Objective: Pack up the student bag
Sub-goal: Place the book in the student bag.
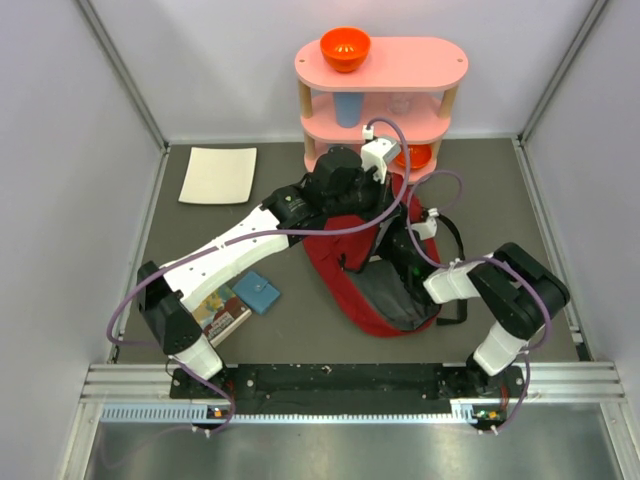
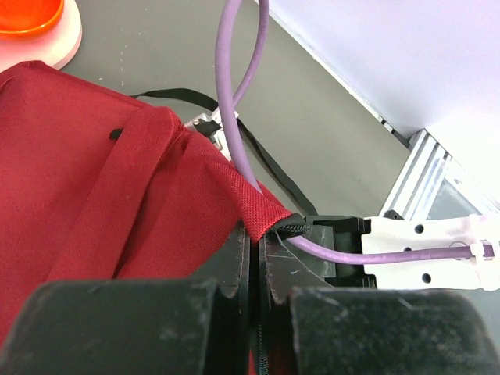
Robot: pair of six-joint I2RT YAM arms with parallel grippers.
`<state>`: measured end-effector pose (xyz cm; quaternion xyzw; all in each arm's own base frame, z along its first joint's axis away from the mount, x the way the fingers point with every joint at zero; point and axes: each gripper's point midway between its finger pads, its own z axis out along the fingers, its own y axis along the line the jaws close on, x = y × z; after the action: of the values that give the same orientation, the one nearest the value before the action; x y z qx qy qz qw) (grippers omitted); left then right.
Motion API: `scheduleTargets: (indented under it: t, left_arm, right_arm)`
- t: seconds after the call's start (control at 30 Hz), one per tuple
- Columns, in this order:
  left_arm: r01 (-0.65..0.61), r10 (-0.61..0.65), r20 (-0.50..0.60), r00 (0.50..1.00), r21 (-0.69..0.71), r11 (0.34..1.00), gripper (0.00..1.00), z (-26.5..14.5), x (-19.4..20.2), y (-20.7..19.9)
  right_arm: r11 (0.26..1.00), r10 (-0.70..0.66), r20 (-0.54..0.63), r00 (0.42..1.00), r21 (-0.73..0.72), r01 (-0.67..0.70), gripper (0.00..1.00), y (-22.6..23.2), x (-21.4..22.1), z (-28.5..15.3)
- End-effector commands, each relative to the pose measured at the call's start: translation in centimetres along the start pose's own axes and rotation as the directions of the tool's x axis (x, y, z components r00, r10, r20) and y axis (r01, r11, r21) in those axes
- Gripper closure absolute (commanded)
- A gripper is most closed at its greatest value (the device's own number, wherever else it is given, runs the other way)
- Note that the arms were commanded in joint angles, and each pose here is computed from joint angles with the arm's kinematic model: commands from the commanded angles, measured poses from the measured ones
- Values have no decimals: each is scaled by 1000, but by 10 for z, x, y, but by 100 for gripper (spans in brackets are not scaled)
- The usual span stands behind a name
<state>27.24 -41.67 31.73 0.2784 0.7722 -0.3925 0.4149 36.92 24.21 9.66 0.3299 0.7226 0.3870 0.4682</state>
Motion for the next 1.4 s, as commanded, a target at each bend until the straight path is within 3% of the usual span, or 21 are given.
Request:
scheduleTargets:
  t: [0.0, 0.1, 0.3, 0.63, 0.73, 0.77, 0.9, 0.97, 1.23, 1.37]
  left_arm:
    - [-29, 19, 144, 989, 70, 997, 100, -14, -46, -24]
    - [-20, 10, 144, 990, 69, 997, 100, -14, -44, -22]
    - [-11, 3, 143, 990, 57, 998, 100, -13, -40, -16]
    - [2, -9, 149, 989, 47, 999, 100, -16, -38, -9]
    - [6, -13, 147, 989, 48, 999, 100, -14, -36, -8]
    - [6, -13, 148, 989, 53, 999, 100, -15, -37, -9]
    - [9, -18, 143, 990, 62, 998, 100, -15, -35, -10]
    - [9, -18, 145, 989, 61, 998, 100, -16, -35, -10]
    - [10, -15, 151, 988, 34, 999, 100, -24, -30, -4]
    - [24, -23, 182, 983, -3, 1000, 99, -29, -30, 5]
  right_arm:
    - [999, 18, 55, 998, -40, -16, 27, 9, -16, 2]
    - [1000, 19, -12, 1000, 1, -19, 20, -7, -10, -4]
    - [999, 43, -116, 992, 19, -41, 17, -11, -2, -28]
    - [995, 6, -179, 984, 98, 12, 21, -30, -2, -67]
    - [993, 22, -192, 981, 116, 0, 40, -37, 2, -70]
    - [994, 23, -196, 980, 110, -1, 54, -37, 4, -69]
    - [996, 30, -182, 983, 92, -13, 84, -29, 2, -58]
    - [997, 8, -172, 985, 76, 5, 87, -23, -1, -51]
    - [999, -16, -160, 987, 47, 24, 84, -8, -17, -30]
    - [997, -83, -241, 967, -27, 79, 58, -6, -8, -56]
